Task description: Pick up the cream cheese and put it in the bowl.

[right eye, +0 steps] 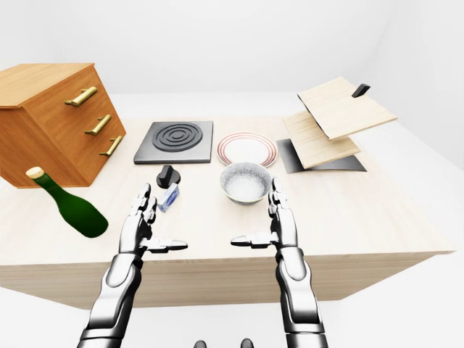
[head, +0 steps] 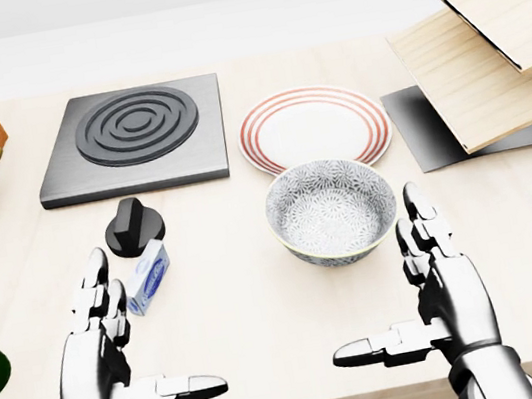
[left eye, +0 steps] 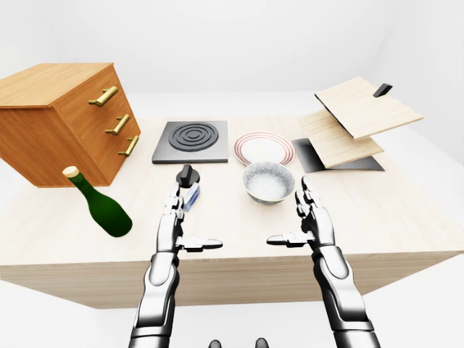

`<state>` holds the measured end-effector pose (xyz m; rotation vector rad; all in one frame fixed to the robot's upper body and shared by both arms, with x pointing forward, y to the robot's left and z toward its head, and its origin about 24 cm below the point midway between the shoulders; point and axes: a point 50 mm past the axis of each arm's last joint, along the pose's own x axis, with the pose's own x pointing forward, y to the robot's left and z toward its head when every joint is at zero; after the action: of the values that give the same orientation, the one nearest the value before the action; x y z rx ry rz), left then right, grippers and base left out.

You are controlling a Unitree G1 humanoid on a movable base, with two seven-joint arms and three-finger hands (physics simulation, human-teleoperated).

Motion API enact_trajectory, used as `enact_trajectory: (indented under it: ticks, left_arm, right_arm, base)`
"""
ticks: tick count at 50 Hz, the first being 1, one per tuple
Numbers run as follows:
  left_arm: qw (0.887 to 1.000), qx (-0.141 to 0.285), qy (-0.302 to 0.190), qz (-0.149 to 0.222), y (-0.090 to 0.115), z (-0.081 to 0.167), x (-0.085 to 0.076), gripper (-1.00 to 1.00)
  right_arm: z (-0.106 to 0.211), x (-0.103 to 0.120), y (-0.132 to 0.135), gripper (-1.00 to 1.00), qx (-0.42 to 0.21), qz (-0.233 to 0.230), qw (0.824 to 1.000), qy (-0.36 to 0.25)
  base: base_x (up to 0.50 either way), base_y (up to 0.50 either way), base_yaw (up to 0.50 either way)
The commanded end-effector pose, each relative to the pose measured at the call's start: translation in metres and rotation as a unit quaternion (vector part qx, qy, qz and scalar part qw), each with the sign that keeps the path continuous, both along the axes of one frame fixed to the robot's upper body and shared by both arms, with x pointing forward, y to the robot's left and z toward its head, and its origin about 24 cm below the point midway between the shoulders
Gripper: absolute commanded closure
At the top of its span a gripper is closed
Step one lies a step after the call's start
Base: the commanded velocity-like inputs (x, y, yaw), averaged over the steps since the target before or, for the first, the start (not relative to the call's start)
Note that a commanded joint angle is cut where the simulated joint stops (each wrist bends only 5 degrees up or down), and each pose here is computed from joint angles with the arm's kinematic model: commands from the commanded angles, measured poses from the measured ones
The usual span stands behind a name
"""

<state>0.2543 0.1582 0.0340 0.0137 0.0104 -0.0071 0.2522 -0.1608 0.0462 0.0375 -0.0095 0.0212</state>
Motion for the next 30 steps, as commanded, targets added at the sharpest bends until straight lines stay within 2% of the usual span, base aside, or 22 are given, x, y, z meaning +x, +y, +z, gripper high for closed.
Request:
enact_trajectory:
  ticks: [1,7,12,24,30]
  left_arm:
    - [1.000,0.000,-0.003,0.004,0.0017,0.0013,0.0007,-1.00]
    - [1.000,0.000,-0.004,0.003,0.0013,0.0019,0.0006,-1.00]
    - [1.000,0.000,-0.006,0.005,0.0017,0.0039,0.0010,-1.00]
    - [1.000,0.001,-0.008,0.004,0.0012,0.0048,0.0013,-1.00]
    - [1.000,0.014,-0.024,0.014,0.0045,0.0085,0.0029,-1.00]
  right_arm:
    - [-0.0001,0.0007,0.0013,-1.00,0.000,0.001,1.000,0.000]
    - [-0.0009,0.0003,0.0025,-1.00,-0.010,0.002,1.000,0.001]
    - [-0.0003,-0.0016,0.0035,-1.00,0.007,0.018,1.000,0.003]
    - [0.0009,-0.0014,0.0034,-1.00,0.004,0.015,1.000,0.000]
    - [-0.0003,-0.0014,0.0038,-1.00,0.002,0.016,1.000,-0.001]
  base:
    - [0.00,0.00,0.00]
    - [0.00,0.00,0.00]
    - [0.04,0.00,0.00]
    - [0.50,-0.12,0.00]
    - [0.00,0.00,0.00]
